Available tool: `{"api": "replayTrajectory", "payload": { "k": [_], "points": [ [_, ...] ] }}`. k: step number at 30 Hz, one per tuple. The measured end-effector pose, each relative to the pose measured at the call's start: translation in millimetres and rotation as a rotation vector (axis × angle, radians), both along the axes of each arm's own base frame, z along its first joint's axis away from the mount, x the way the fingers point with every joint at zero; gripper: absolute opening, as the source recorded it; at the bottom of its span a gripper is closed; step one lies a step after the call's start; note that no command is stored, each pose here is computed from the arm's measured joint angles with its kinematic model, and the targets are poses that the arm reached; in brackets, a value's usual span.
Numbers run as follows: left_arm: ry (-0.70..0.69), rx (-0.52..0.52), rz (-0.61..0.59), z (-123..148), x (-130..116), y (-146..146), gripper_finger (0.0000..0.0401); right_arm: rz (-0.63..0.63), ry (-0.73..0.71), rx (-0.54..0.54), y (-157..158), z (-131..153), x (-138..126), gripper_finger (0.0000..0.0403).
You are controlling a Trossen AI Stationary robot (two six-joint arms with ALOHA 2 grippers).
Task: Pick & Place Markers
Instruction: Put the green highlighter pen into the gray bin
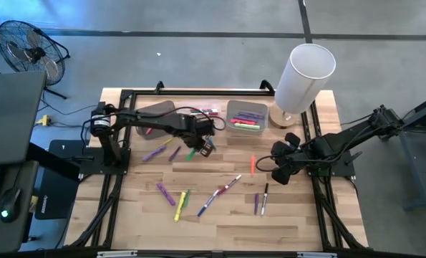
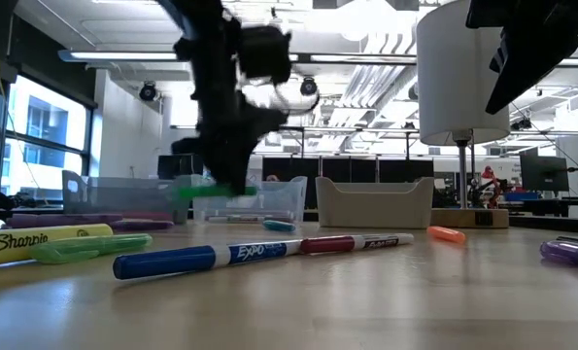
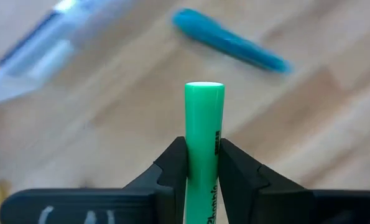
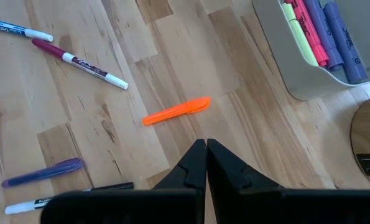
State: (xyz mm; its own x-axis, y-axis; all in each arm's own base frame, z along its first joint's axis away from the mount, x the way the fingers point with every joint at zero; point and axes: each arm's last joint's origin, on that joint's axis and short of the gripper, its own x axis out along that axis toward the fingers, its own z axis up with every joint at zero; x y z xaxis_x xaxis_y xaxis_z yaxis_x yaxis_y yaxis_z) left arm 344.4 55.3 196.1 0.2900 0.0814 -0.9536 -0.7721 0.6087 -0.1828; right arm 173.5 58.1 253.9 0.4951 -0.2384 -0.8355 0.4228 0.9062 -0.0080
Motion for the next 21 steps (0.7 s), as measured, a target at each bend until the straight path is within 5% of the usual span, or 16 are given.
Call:
{"api": "replayTrajectory", "payload": {
  "k": [12,21],
  "points": [
    [-0.336,0.249,-0.072,91.7,40.7,17.4,0.0066,-0.015,-0.016,-0.043,-1.2,0.6,0.3,0.0001],
    [-0.515,0.373,-0.118,91.1,75.4,68.9,0.0067,-0.07,-0.06,-0.091,-3.1,2.0,1.6,0.0001]
  ]
}}
